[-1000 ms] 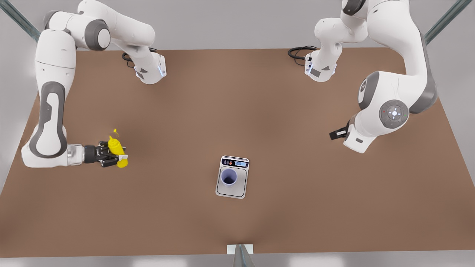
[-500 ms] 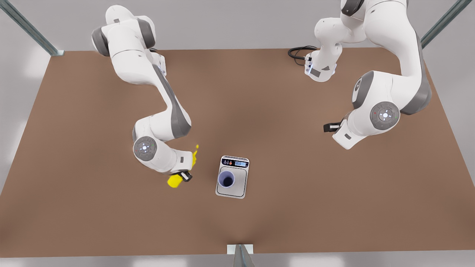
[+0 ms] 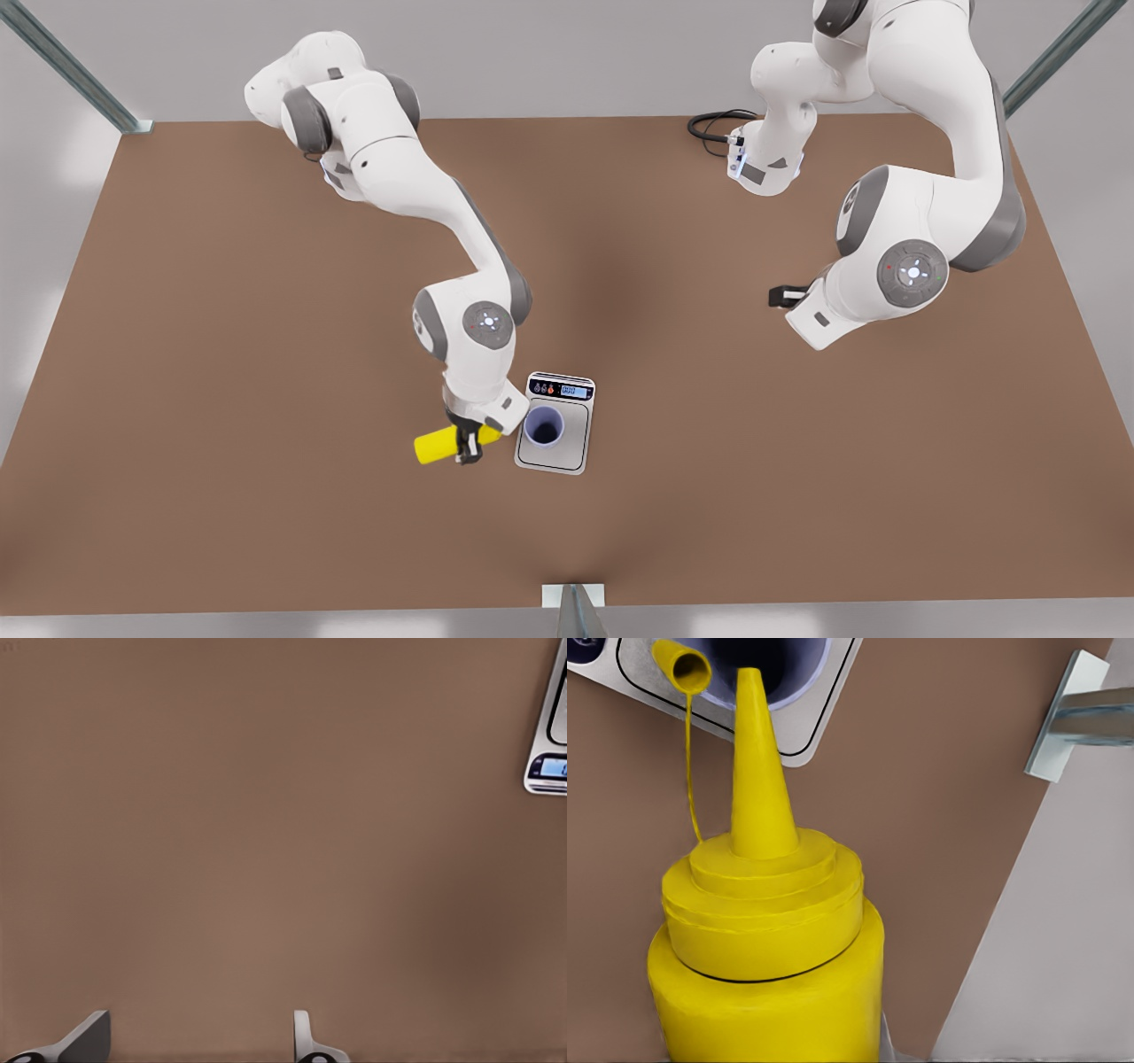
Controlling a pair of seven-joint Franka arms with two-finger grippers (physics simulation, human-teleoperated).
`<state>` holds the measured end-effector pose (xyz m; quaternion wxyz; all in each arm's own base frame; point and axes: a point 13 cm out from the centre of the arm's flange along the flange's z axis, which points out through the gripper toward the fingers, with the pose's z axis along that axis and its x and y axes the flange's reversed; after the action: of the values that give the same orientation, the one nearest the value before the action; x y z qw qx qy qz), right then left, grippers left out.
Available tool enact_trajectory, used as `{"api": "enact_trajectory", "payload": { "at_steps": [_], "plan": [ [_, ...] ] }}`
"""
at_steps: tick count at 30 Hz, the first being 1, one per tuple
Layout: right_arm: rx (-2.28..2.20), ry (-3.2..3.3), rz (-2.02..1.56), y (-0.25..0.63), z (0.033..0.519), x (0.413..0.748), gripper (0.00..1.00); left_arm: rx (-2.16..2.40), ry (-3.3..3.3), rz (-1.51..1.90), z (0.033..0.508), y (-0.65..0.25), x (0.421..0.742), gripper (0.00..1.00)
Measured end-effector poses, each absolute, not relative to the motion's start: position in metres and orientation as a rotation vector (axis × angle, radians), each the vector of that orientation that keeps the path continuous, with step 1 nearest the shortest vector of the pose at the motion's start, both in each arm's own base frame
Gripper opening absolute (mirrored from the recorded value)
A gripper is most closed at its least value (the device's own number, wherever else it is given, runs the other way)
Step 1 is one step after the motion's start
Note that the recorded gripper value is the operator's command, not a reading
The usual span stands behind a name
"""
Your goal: Move cup to the weight, pick up sauce bottle, pour sauce
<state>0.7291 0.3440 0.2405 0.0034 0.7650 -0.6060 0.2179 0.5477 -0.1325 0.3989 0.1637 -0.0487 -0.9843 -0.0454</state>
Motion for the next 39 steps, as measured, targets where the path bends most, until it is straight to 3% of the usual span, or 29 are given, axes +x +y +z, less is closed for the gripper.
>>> {"api": "enact_trajectory", "payload": {
  "at_steps": [12,21,39],
  "plan": [
    [2.177,-2.075,1.029,0.358,0.206,0.743,0.57,-0.189,-2.796,-0.123,0.4,-0.133,0.545,1.0],
    [2.148,-2.199,1.049,0.395,0.218,0.725,0.57,-0.21,-2.789,-0.121,0.397,-0.134,0.545,1.0],
    [2.082,-2.112,1.071,0.369,0.22,0.713,0.57,-0.241,-2.787,-0.116,0.397,-0.138,0.545,1.0]
  ]
}}
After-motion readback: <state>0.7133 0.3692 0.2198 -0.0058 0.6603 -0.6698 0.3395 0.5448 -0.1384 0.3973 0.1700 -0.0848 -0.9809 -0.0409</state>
